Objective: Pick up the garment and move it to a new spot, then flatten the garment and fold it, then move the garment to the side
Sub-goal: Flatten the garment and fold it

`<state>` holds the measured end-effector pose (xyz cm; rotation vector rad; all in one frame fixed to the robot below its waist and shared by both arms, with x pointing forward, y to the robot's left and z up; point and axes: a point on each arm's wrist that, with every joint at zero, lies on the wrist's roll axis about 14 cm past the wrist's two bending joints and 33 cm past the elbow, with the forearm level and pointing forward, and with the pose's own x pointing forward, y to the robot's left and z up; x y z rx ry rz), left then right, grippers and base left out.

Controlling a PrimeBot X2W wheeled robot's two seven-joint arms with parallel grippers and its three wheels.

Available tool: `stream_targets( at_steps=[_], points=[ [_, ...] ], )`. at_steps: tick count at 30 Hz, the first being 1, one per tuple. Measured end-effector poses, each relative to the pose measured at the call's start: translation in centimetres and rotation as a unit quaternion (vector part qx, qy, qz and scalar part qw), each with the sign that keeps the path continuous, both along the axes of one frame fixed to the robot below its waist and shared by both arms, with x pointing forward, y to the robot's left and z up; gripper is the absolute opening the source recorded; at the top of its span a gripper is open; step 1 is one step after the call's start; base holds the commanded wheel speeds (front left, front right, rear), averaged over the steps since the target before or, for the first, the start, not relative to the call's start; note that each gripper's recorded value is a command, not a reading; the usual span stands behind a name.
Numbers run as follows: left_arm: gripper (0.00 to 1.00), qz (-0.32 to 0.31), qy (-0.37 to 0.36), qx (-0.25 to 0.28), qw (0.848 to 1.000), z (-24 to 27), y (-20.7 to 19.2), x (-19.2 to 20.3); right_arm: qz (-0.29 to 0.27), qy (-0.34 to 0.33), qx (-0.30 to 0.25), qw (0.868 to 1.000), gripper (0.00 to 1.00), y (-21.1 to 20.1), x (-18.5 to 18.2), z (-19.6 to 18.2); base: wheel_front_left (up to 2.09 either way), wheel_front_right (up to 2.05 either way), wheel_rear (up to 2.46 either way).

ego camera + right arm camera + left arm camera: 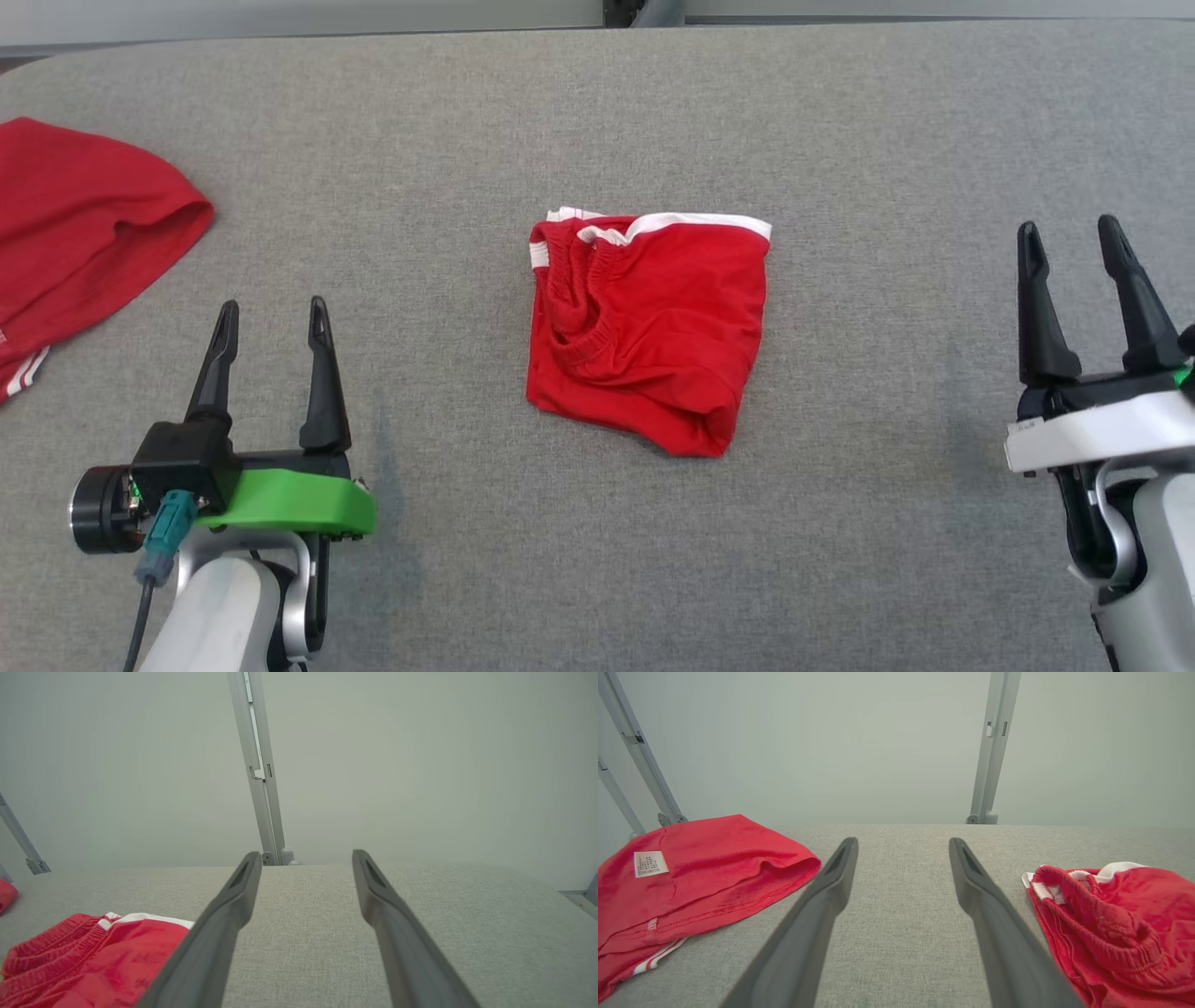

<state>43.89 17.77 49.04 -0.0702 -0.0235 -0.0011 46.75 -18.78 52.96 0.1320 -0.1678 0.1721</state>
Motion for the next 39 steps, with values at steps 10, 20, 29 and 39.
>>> stream_targets(
  at_steps=[10, 20, 29, 39],
  points=[
    [1.0, -0.02, 0.01, -0.005, 1.0, 0.2, -1.2, -2.8, -0.031, 0.02, -0.002, 0.999, 1.0, -1.1, -4.4, -0.8, 0.0, 0.0, 0.0],
    [1.0, -0.03, 0.017, 0.005, 0.999, 0.9, -1.0, -6.2, -0.033, 0.03, -0.001, 0.999, 1.0, -1.2, -8.0, -0.8, 0.0, 0.0, 0.0],
    [1.0, -0.032, 0.002, 0.009, 0.999, 2.6, -0.5, -8.7, -0.036, 0.025, 0.002, 0.999, 1.0, -1.2, -10.8, 0.4, 0.0, 0.0, 0.0],
    [1.0, -0.026, -0.016, 0.01, 0.999, 4.1, -0.2, -9.5, -0.035, 0.016, 0.006, 0.999, 1.0, -0.8, -11.8, 1.3, 0.0, 0.0, 0.0]
  ],
)
